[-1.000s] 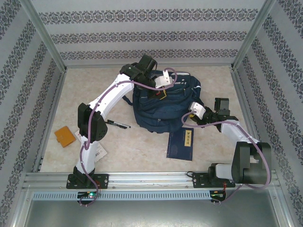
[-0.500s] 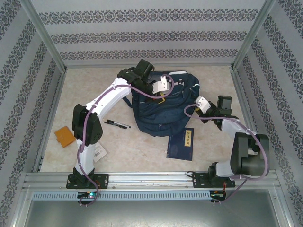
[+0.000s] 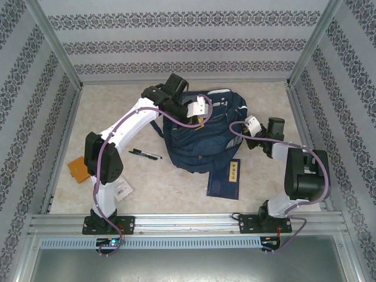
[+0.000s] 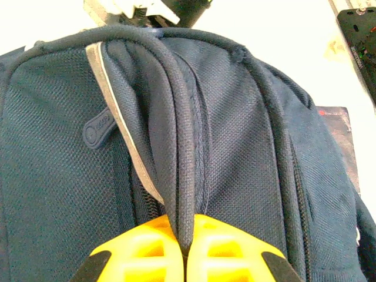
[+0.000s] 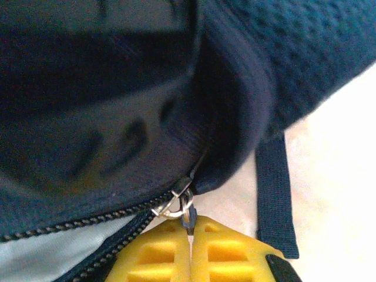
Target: Pack the student bag
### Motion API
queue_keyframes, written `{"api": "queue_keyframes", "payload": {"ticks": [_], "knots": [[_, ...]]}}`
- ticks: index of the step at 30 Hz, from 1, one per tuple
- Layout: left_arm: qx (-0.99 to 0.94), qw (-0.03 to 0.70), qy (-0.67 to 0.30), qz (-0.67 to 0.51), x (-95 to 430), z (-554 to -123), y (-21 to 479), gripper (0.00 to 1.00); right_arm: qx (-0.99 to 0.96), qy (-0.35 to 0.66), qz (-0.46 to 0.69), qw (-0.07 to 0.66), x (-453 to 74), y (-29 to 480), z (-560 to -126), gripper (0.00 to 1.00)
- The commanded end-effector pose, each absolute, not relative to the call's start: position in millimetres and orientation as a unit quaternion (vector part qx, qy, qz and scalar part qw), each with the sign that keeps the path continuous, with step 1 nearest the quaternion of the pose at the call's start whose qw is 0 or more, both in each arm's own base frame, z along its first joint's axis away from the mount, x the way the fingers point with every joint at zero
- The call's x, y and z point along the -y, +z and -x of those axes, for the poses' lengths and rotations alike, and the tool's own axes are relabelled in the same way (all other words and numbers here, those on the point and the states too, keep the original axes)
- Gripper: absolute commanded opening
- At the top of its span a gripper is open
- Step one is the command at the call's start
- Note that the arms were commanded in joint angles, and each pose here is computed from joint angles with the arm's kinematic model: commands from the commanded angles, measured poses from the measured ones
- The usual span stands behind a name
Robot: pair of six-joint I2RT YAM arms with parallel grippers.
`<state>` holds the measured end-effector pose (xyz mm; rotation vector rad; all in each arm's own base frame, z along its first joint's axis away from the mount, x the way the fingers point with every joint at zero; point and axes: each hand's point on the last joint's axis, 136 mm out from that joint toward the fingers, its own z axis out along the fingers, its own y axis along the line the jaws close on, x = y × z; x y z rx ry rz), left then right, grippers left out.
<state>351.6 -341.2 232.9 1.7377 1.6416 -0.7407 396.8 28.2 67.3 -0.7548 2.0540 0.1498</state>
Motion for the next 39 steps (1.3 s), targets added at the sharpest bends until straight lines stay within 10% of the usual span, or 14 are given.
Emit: {"api": "queue_keyframes", "payload": {"ticks": [1, 19, 31, 39], "knots": [[-0.537, 0.394, -0.321, -0.673, 343.8, -331.8, 302.4, 0.00, -0.835, 0.024, 0.255, 0.487, -3.4, 82.9, -421.5, 0.02], [-0.594, 0.408, -0.312, -0.619, 344.8, -372.5, 293.9, 0.00, -0.809, 0.086, 0.233, 0.533, -5.9, 125.0, -401.6, 0.35], [-0.625, 0.410, -0.335, -0.575, 352.9, -386.7, 277.8, 0.00, -0.692, 0.121, 0.311, 0.640, -84.1, 227.2, -292.9, 0.49], [-0.642, 0.421, -0.322, -0.554, 353.4, -397.1, 266.5, 0.00, -0.795, 0.369, -0.163, 0.453, -75.4, 225.3, -274.7, 0.47]]}}
